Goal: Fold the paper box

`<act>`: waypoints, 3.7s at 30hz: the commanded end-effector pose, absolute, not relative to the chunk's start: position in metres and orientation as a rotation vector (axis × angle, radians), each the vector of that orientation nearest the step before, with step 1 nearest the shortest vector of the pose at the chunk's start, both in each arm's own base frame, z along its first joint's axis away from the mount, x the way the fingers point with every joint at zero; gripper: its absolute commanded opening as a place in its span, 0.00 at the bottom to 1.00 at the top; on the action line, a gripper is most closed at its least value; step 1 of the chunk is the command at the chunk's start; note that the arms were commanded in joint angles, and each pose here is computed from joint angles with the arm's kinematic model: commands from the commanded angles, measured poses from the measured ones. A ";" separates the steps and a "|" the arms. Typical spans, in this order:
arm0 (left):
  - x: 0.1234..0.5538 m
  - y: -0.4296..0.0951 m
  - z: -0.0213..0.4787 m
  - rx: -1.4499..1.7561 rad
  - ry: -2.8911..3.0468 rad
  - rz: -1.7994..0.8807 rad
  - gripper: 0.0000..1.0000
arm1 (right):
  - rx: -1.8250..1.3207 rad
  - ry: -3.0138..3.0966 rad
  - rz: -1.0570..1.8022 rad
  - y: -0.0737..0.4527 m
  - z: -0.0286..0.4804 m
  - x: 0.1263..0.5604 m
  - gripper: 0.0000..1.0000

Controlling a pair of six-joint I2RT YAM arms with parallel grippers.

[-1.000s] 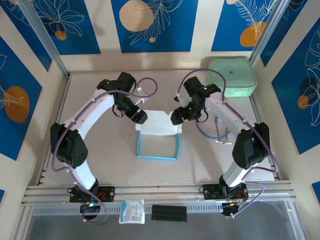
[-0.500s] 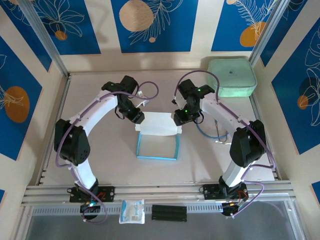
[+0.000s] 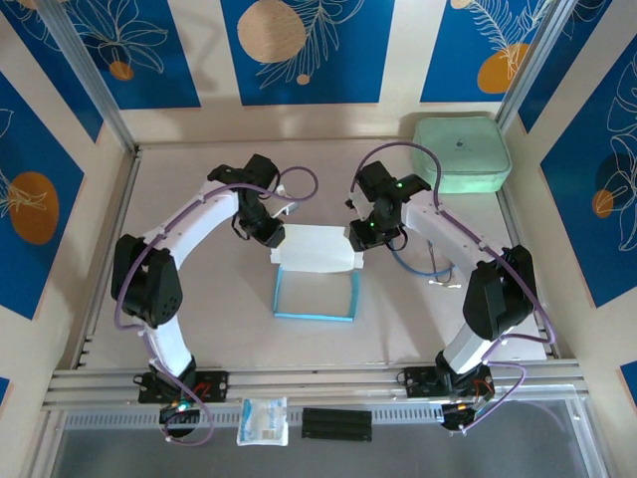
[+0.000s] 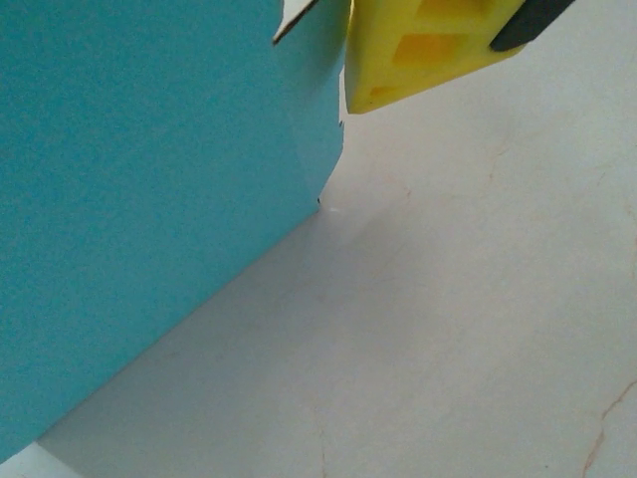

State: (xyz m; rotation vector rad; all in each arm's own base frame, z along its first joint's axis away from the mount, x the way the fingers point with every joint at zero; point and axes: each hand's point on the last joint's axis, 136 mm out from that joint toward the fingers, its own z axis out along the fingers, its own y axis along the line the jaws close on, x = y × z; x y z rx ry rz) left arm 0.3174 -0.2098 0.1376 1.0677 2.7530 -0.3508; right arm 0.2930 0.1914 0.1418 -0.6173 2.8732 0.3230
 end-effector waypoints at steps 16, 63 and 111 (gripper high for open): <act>0.331 -0.215 0.143 0.773 2.739 -0.226 0.08 | -0.333 2.908 0.468 0.206 0.144 0.303 0.06; 0.402 -0.226 0.184 0.223 2.456 -0.133 0.04 | 0.006 2.679 0.480 0.219 0.167 0.388 0.00; 0.353 -0.267 0.108 -0.066 2.602 -0.621 0.13 | -0.144 2.487 0.148 0.227 0.100 0.362 0.00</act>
